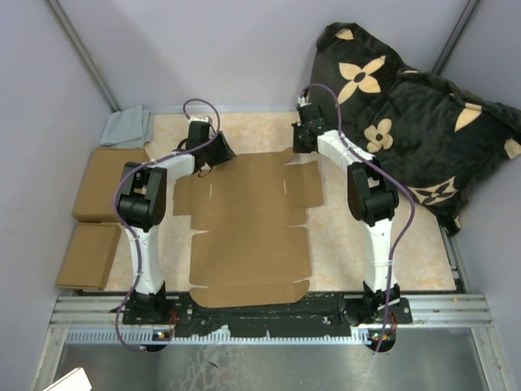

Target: Fold the paper box

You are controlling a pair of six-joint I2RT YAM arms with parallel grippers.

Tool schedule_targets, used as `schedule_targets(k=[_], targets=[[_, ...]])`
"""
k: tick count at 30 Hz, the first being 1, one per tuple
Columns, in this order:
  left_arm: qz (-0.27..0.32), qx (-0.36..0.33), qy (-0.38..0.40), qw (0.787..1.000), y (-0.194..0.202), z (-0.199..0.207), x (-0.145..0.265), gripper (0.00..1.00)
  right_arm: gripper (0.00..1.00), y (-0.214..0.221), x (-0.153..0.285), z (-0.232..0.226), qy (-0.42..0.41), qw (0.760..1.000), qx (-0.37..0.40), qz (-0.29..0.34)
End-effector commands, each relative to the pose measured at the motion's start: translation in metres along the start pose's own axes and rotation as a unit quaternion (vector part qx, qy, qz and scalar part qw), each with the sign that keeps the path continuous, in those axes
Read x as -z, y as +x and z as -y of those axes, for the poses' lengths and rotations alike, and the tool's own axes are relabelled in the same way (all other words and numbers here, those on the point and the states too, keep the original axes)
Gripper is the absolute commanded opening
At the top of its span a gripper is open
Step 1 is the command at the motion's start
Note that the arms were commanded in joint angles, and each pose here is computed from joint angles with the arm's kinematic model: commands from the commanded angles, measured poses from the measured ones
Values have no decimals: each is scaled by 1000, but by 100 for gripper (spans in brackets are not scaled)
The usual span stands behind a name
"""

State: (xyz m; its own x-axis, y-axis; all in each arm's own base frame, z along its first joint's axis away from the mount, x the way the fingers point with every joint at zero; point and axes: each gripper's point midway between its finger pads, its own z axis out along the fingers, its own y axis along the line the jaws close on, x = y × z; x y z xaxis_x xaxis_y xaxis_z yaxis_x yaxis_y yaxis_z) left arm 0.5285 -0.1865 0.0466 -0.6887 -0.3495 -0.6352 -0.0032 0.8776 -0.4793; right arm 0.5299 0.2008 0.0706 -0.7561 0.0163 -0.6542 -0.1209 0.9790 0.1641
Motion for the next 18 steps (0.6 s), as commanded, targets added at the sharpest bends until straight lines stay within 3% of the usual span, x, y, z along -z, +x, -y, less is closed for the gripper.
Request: schedule_targets(k=[1,8,18], targets=[[-25,0,-7,1000,16,-4,-5,56,5,-34,33,-49,-110,993,11,47],[-30,2,-10,1000,21,-7,-5,56,7,-31,30,-69,-152,988,6,37],[-37,3,-14,999,27,-11,-6,56,7,-4,-13,-77,-155,988,-1,-9]])
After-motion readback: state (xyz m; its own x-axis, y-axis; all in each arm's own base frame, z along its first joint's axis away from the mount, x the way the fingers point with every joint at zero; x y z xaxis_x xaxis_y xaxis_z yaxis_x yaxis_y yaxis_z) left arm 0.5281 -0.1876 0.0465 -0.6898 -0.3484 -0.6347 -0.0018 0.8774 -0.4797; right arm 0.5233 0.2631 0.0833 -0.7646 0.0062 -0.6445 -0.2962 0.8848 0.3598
